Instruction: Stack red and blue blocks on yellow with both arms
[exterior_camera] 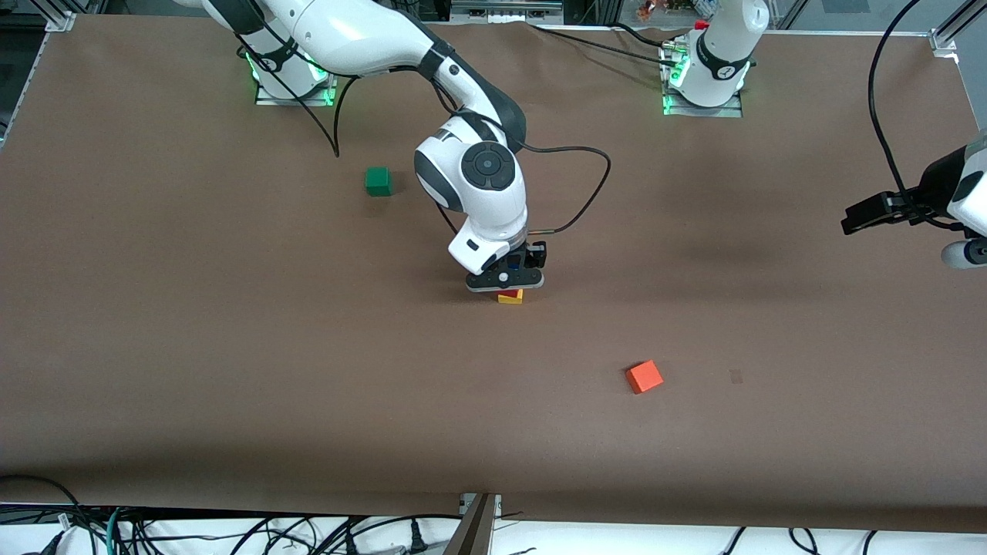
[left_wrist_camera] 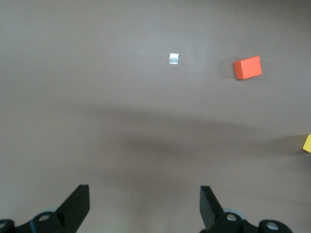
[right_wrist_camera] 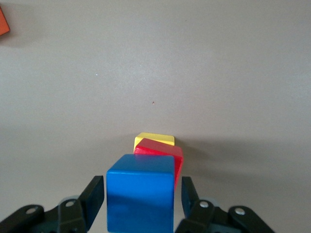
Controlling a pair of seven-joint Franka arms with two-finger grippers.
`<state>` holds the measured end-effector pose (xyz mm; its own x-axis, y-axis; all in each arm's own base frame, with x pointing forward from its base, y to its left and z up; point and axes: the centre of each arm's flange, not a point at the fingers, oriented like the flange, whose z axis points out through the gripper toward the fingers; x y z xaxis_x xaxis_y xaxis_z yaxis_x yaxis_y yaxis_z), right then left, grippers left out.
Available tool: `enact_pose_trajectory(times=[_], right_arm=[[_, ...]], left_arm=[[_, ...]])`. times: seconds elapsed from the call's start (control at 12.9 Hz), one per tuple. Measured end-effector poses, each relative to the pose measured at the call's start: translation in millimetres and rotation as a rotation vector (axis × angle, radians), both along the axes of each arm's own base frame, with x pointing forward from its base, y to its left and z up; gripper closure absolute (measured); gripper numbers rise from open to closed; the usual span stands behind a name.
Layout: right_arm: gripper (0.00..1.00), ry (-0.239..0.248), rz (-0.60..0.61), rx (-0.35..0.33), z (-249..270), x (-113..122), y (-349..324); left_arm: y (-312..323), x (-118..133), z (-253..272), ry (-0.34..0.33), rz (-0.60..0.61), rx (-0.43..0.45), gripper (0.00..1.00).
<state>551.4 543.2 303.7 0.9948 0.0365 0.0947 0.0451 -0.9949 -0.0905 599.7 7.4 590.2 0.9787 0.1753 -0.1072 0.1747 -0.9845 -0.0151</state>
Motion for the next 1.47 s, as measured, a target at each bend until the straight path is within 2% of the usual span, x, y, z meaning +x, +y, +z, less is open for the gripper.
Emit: enact_pose_trajectory(times=[0.08, 0.23, 0.46, 0.62, 0.7, 0.85, 1.01, 1.24, 1.47], right_arm=[[0.2, -0.001, 0.0, 0.001, 0, 0, 0], [0.01, -0.004, 0.0, 0.004, 3, 1, 1], [0.0, -0.014, -0.006, 0.006, 26, 4, -2], [0.0, -0.048, -0.031, 0.027, 68, 15, -15], [0.0, -0.047, -0.062, 0.04, 93, 25, -31], [0.0, 0.004, -0.107, 0.074, 147, 48, -85], [0.0, 0.059, -0.1, 0.086, 197, 58, -139], [0.0, 0.134, -0.064, 0.063, 254, 48, -207], [0.0, 0.149, -0.02, 0.028, 290, 23, -263]], left_arm=[[-1, 0, 1, -0.002, -0.001, 0.0, 0.0], [-1, 2, 1, -0.003, -0.002, 0.0, 0.0], [0, 3, 0, -0.003, -0.001, 0.0, 0.0], [0, 3, 0, -0.003, 0.0, 0.0, 0.0], [0, 3, 0, -0.004, -0.001, 0.0, 0.0], [0, 3, 1, -0.004, -0.001, 0.0, 0.0], [0, 4, 1, -0.005, -0.001, 0.0, 0.0], [-1, 4, 1, -0.005, -0.001, 0.0, 0.0], [-1, 4, 0, -0.005, -0.001, 0.0, 0.0]])
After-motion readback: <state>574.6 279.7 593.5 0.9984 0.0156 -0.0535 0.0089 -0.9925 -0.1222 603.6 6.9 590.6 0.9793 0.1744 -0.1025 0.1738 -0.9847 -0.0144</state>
